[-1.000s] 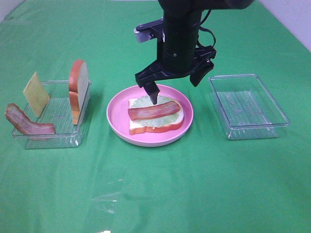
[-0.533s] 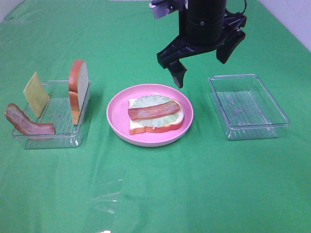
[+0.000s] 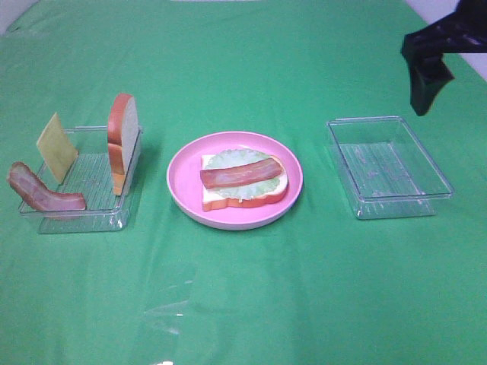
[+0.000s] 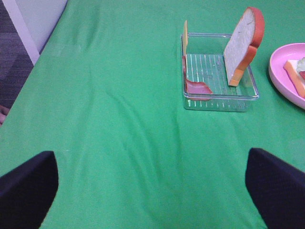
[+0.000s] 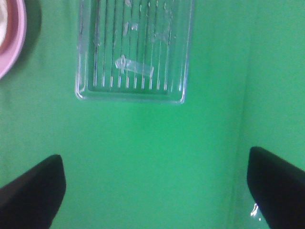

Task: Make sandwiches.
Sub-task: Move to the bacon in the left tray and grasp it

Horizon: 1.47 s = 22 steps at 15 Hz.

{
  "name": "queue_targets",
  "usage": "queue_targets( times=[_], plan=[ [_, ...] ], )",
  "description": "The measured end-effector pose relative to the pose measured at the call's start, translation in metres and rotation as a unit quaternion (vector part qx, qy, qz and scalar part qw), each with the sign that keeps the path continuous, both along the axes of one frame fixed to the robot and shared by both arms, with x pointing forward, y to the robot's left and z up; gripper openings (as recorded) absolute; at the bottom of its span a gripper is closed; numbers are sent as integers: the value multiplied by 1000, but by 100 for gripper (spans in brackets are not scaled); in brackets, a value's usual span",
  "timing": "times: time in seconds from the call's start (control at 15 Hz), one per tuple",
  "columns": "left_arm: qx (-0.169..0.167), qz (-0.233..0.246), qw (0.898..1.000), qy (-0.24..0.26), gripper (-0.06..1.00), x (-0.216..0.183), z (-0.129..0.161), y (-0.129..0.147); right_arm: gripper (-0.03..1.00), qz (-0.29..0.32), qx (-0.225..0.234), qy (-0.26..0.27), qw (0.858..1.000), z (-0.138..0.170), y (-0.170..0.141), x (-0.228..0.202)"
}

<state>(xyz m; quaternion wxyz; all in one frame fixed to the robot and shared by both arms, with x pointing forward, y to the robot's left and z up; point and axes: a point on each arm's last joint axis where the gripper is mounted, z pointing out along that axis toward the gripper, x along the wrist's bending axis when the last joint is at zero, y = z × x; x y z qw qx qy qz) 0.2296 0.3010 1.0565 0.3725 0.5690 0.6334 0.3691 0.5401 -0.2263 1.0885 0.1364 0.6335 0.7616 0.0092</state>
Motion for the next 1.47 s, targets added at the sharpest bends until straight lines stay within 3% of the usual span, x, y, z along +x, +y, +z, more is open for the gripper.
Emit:
queue_targets(
  times=[0.27, 0.33, 0.6, 0.87, 1.13, 1.47],
  plan=[
    [0, 0, 1000, 0, 99, 0, 0, 0, 99, -25, 15, -14, 999, 9, -25, -73],
    [0, 0, 1000, 0, 99, 0, 0, 0, 99, -30, 28, -32, 999, 10, -37, -118],
    [0, 0, 1000, 0, 99, 0, 0, 0, 99, -29, 55, -96, 993, 4, -57, -192],
    [0, 0, 1000, 0, 99, 0, 0, 0, 99, -25, 85, -184, 979, -13, -75, -252],
    [0, 0, 1000, 0, 99, 0, 0, 0, 99, 7, 96, -226, 969, -52, -83, -289],
    [0, 0, 1000, 0, 99, 0, 0, 0, 99, 60, 135, -252, 956, -60, -74, -289]
  ],
)
